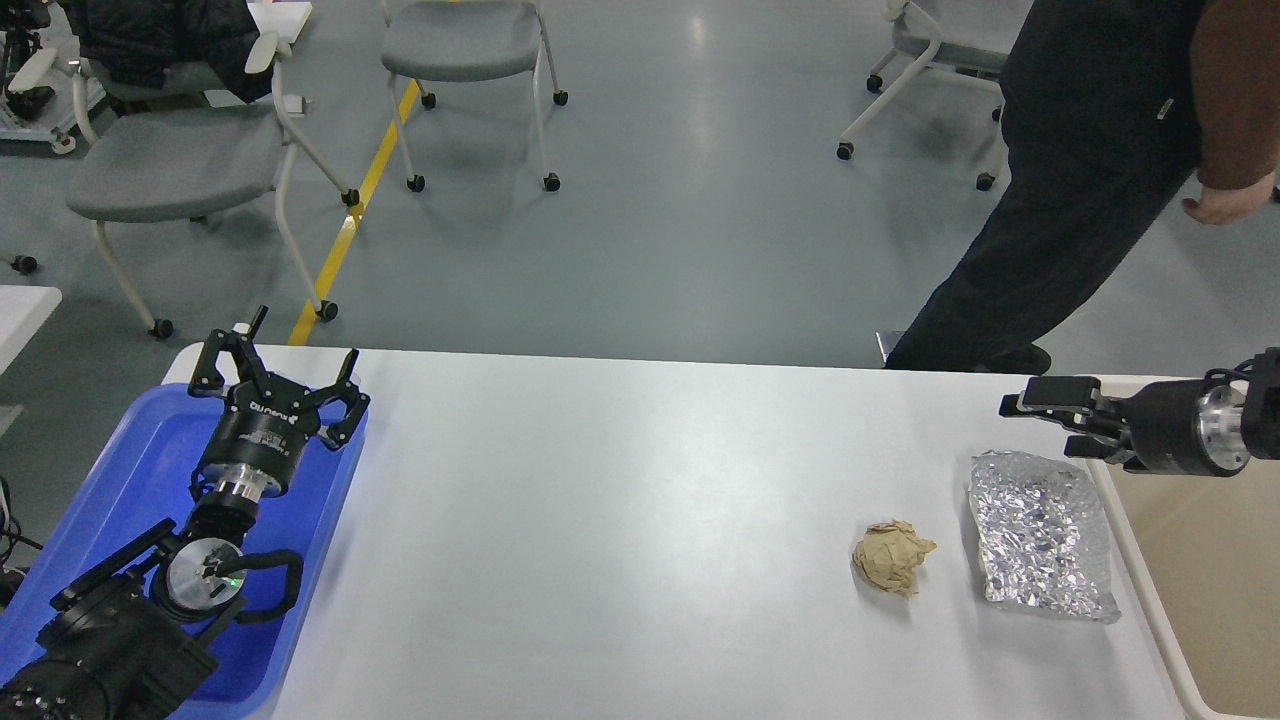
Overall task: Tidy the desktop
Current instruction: 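Lower the open right gripper onto the crumpled aluminium foil ball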
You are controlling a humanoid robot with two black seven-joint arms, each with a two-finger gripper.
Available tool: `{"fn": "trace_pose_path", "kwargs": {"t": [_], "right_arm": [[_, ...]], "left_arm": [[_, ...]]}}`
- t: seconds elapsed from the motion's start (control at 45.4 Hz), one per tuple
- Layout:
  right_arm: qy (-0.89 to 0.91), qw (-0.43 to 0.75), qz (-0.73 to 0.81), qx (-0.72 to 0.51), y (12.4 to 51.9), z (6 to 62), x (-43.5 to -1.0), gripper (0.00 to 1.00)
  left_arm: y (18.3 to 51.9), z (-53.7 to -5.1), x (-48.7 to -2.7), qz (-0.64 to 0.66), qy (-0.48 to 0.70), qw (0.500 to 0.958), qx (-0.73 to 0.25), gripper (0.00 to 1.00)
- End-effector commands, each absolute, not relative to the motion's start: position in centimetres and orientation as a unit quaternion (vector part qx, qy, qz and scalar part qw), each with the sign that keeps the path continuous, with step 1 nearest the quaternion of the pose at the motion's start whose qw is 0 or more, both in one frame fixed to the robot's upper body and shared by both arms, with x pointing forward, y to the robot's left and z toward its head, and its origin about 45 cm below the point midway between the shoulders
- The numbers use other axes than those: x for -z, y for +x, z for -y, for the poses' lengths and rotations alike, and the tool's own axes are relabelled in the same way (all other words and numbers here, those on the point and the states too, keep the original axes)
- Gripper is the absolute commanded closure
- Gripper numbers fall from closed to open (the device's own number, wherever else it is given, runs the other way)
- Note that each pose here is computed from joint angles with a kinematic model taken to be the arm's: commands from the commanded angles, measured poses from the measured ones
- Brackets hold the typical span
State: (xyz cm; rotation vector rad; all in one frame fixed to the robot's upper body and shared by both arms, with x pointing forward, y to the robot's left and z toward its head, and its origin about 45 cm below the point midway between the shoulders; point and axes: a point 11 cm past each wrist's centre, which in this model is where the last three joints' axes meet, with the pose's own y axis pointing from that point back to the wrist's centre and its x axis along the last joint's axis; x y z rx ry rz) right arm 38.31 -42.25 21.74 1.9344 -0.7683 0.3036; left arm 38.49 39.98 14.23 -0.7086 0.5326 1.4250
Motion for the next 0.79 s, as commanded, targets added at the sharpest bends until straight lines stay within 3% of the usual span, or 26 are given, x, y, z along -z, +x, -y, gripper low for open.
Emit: {"fn": "trace_pose_path", "kwargs": {"t": [0.0,0.771], "right_arm": [[0.745,0.577,0.271,-0.197,35.5,44.6,-17.3,0.00],[0.703,0.622,0.288,-0.189,36.0,46.8,-11.4,0.00]], "left_arm": [[38.5,-40.0,-14.2,-0.236,-0.314,0.668,-0.632,0.00],[38.5,-40.0,-14.2,-0.236,-0.314,0.668,-0.632,0.00]]}}
